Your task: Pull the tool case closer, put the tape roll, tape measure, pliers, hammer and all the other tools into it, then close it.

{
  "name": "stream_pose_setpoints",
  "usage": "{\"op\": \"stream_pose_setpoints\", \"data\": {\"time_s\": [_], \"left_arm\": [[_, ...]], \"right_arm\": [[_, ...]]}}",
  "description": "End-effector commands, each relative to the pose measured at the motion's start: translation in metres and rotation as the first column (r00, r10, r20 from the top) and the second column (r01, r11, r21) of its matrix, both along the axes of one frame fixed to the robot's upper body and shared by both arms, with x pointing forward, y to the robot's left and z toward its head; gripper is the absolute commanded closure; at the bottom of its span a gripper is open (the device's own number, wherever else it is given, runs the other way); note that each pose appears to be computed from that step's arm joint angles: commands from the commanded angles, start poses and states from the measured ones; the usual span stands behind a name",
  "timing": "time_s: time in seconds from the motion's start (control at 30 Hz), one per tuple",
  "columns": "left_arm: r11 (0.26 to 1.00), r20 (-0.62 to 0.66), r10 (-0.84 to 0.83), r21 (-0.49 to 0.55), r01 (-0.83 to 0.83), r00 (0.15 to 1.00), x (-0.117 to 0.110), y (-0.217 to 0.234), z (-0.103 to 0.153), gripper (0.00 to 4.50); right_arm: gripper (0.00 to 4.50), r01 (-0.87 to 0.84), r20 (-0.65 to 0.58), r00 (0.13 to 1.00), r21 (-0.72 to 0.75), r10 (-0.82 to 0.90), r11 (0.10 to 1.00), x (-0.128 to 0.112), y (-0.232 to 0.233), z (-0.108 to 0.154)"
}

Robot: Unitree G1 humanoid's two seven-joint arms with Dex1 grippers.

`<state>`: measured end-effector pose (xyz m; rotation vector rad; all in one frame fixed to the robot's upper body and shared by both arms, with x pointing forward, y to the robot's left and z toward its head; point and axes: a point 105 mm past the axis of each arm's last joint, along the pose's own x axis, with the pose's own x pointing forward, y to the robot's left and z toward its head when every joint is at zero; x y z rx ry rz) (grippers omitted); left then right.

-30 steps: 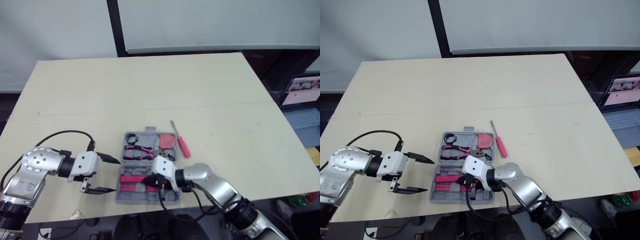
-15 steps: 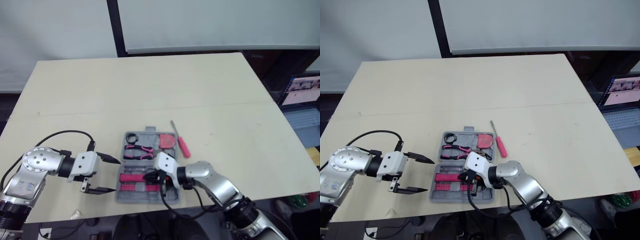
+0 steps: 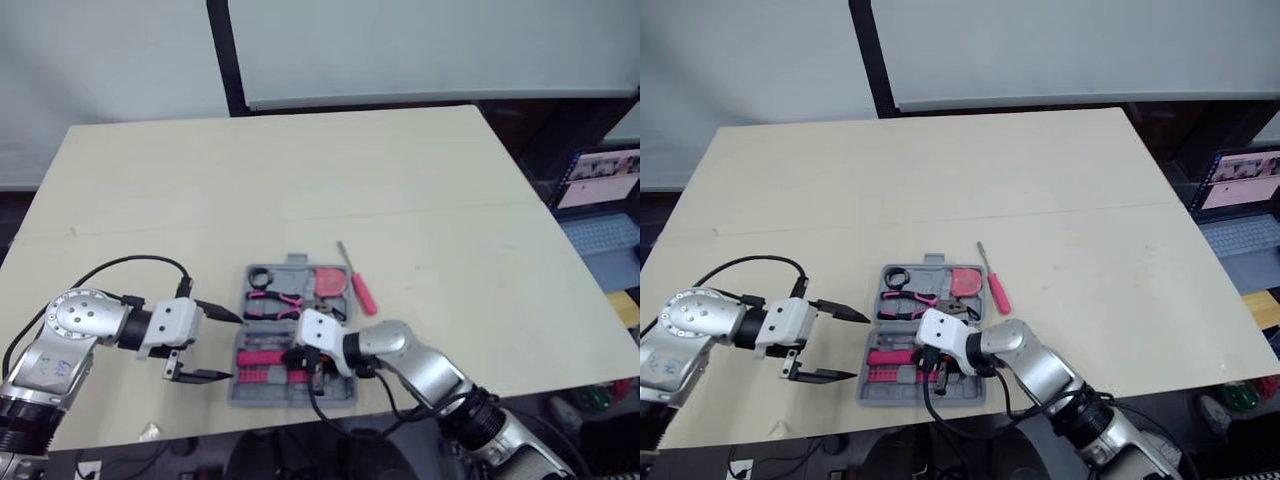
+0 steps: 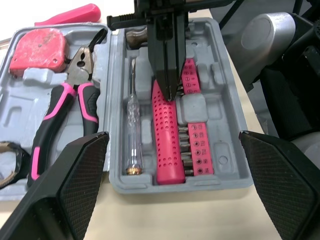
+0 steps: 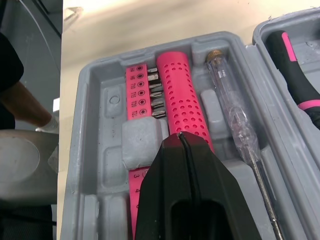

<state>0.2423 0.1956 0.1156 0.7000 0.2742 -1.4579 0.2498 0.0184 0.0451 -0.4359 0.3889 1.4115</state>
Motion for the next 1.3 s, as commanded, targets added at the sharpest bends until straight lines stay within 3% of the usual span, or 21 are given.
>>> {"op": "stream_pose_setpoints", "data": {"time_s": [0.03,0.17,0.33,0.6,0.73,0.83,0.93,1.07,1.2,1.3], "left_arm": [[1.000,0.016,-0.009,-0.006,0.009,1.000,-0.001,-0.002,0.004,0.00],[1.000,0.018,-0.008,-0.006,0.008,1.000,-0.001,-0.003,0.005,0.00],[1.000,0.019,-0.008,-0.007,0.008,1.000,-0.001,-0.003,0.006,0.00],[0.998,0.027,0.023,-0.050,-0.022,0.999,0.003,-0.005,0.007,0.00],[0.967,-0.044,0.174,-0.179,-0.179,0.984,0.004,-0.001,0.014,0.00],[0.921,-0.117,0.291,-0.234,-0.312,0.949,-0.002,0.010,0.016,0.00],[0.859,-0.136,0.437,-0.230,-0.457,0.889,-0.009,0.037,0.010,0.00],[0.720,-0.145,0.644,-0.216,-0.659,0.751,-0.019,0.084,0.001,0.00],[0.561,-0.119,0.802,-0.184,-0.807,0.585,-0.036,0.134,-0.007,0.00],[0.488,-0.113,0.852,-0.187,-0.853,0.512,-0.047,0.154,-0.005,0.00]], "right_arm": [[4.46,0.147,-0.116,0.977,-0.249,-0.180,0.957,-0.001,-0.039,-0.058],[4.46,0.180,-0.126,0.967,-0.280,-0.222,0.943,-0.002,-0.045,-0.064],[4.46,0.185,-0.106,0.974,-0.138,-0.201,0.973,0.005,-0.030,-0.042],[4.46,0.048,0.016,0.998,0.263,-0.054,0.964,-0.004,-0.015,0.045],[4.46,0.146,0.020,0.986,0.353,-0.163,0.924,-0.001,-0.050,0.076],[3.68,0.271,-0.004,0.959,0.301,-0.283,0.914,0.002,-0.096,0.080],[2.17,0.411,0.008,0.907,0.186,-0.420,0.892,-0.003,-0.159,0.076],[0.19,0.611,0.031,0.788,0.080,-0.615,0.787,-0.012,-0.238,0.073],[0.08,0.748,0.066,0.662,0.009,-0.746,0.664,-0.028,-0.297,0.072],[0.08,0.800,0.081,0.599,-0.016,-0.797,0.600,-0.039,-0.322,0.073]]}}
